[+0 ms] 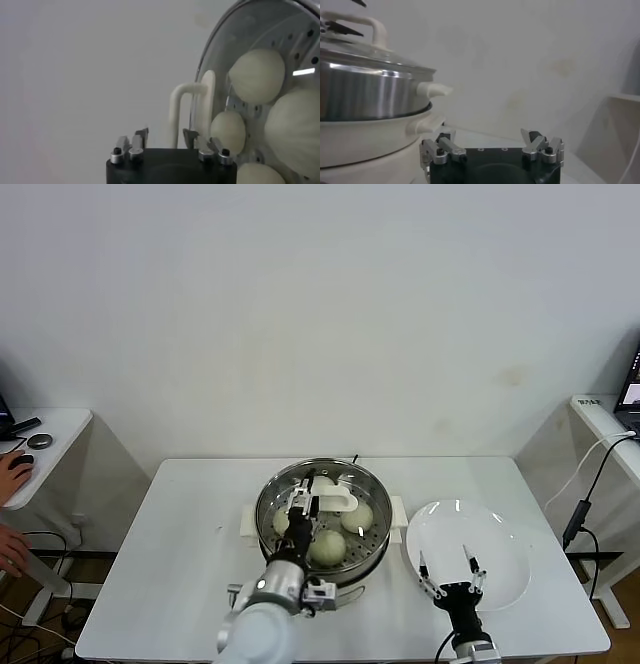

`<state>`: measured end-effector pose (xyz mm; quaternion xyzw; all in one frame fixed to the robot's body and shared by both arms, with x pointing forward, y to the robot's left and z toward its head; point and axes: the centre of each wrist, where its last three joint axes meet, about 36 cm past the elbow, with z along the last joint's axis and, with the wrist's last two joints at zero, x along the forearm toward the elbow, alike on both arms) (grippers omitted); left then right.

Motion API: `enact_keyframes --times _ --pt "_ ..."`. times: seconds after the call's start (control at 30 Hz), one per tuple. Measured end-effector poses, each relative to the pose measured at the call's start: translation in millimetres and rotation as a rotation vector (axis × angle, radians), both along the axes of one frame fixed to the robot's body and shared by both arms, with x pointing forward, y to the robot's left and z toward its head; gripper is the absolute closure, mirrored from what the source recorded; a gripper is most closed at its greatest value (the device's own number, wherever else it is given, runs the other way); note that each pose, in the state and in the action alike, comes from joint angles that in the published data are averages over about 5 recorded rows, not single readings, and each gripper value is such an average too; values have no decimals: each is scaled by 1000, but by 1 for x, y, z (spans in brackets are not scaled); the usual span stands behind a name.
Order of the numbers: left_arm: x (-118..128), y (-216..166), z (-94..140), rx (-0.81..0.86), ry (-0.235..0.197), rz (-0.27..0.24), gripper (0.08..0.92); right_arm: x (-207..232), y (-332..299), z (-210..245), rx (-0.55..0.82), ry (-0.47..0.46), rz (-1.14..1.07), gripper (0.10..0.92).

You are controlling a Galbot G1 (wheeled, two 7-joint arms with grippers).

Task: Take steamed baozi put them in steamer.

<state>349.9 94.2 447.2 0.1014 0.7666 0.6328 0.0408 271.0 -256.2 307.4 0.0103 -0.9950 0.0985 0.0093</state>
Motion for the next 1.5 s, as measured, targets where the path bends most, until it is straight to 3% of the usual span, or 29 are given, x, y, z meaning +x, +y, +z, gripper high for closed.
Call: enact_keyframes --times 0.17,0.37,0.47,0.63,0.9,1.0,1.5 --pt "-22 19 14 -130 18 -1 205 -2 -1 2 0 -2 6 200" --pt "-56 43 27 -400 77 -17 177 -7 -10 6 -4 -7 11 200" --pt "-69 60 28 -576 83 -13 177 -9 -14 9 1 -11 13 200" --pt "-89 93 21 -849 108 53 177 -12 -16 15 31 -4 8 200" --pt "-120 128 1 -1160 219 181 177 -18 -26 29 87 44 -7 200" --pt "-129 135 -12 -1228 241 210 177 -20 -29 36 101 67 -4 200" --pt "-151 172 -79 -1361 199 303 177 -29 -31 47 136 118 -15 200"
